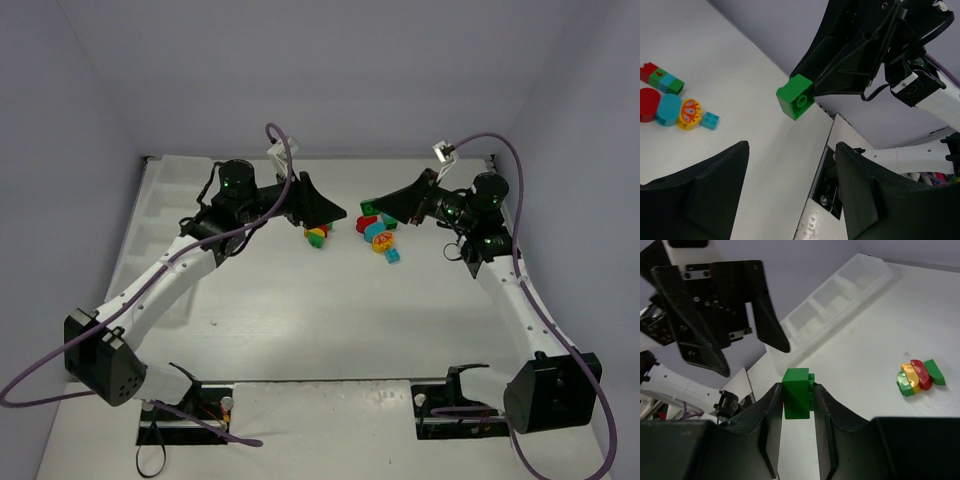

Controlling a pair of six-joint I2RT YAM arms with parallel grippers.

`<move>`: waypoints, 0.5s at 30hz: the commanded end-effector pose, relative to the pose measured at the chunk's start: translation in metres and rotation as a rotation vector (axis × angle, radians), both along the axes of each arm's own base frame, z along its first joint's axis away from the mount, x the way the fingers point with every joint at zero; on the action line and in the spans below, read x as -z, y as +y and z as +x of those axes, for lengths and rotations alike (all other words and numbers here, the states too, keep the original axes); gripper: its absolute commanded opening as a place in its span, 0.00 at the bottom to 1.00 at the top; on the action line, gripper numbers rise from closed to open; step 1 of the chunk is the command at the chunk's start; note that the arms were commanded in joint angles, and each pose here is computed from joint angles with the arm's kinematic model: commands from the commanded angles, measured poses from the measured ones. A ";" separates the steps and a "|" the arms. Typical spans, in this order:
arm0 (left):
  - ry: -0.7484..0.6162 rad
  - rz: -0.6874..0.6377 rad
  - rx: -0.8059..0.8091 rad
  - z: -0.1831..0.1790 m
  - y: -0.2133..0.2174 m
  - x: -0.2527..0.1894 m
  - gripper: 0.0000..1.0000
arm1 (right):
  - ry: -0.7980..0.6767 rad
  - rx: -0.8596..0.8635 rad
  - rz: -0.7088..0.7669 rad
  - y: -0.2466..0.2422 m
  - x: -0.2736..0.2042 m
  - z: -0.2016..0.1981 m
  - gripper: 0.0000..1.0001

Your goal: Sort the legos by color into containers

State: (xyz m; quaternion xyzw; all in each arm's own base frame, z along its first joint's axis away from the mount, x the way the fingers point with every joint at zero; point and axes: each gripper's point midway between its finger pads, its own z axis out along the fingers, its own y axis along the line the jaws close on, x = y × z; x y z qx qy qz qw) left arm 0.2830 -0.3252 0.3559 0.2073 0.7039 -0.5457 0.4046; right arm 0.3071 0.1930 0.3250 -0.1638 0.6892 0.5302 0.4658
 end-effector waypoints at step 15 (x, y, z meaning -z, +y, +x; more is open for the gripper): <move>-0.162 -0.108 0.209 -0.031 -0.034 -0.051 0.51 | -0.210 -0.202 0.060 0.024 -0.051 -0.041 0.00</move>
